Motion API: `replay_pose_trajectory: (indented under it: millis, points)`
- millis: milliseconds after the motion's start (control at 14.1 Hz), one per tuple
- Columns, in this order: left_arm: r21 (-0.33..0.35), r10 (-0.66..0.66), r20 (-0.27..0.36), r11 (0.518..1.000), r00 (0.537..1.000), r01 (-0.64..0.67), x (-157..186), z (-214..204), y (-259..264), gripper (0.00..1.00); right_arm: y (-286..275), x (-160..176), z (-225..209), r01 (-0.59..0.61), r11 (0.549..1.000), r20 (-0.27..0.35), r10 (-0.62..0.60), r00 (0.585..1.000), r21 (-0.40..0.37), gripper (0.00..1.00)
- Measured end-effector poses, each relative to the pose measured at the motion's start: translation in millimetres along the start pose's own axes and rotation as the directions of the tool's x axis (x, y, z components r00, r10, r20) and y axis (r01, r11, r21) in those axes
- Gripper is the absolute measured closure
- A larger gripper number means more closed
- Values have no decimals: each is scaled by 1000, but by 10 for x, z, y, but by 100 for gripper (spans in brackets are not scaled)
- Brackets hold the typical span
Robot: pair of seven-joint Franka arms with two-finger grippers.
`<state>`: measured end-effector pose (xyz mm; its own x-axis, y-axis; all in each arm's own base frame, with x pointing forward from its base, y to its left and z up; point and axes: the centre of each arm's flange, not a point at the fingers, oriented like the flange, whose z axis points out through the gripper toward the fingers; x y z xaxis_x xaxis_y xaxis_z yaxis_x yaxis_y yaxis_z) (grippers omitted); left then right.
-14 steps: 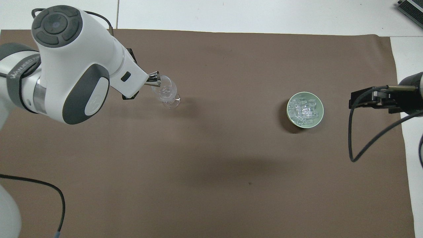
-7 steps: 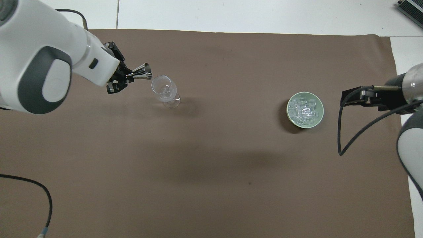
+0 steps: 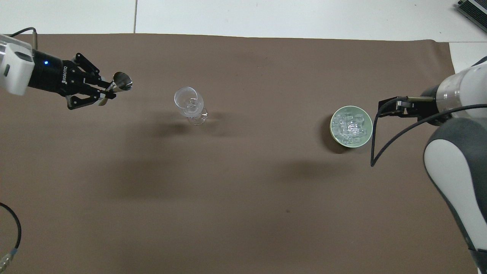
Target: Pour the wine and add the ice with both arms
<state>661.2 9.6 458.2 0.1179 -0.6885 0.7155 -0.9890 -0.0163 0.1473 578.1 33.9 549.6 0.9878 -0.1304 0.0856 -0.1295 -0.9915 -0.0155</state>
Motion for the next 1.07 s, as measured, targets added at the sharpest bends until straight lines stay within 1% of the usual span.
replay_pose_trajectory:
  millis: [71, 142, 284, 427, 569, 640, 853, 996, 1067]
  points:
    - [-13, -2, -85, 1000, 996, 1, -353, -34, -53, 79, -2, 16, 119, 0, 1000, 14, 0, 1000, -2, 0]
    - [-15, 3, -152, 1000, 988, -5, -653, -59, -91, 79, -4, 29, 242, 0, 1000, 27, 0, 1000, -4, 0]
    - [0, 17, -254, 1000, 967, -18, -1165, -133, -118, 79, -9, 43, 558, 1, 1000, 34, -1, 999, -4, 0]
    - [39, 25, -350, 999, 936, -12, -1547, -262, -105, 79, -53, 15, 898, 14, 1000, 21, -14, 1000, 0, 0]
    - [48, 20, -460, 999, 888, 3, -1889, -257, -84, 79, -70, 1, 1190, 55, 998, 14, -55, 998, 4, 0]
    - [46, 5, -498, 999, 867, 20, -2073, -194, -90, 79, -65, 11, 1293, 62, 998, 11, -62, 998, 5, 0]
    - [42, -20, -580, 998, 814, 55, -2589, 69, -112, 79, -25, 66, 1596, 65, 998, 15, -65, 998, 5, 1]
    - [36, -42, -622, 996, 782, 81, -2814, 163, -97, 79, -28, 94, 1792, 65, 998, 23, -65, 998, 6, 3]
    - [29, -51, -642, 995, 765, 91, -2904, 205, -84, 79, -27, 95, 1888, 65, 998, 35, -65, 997, 5, 9]
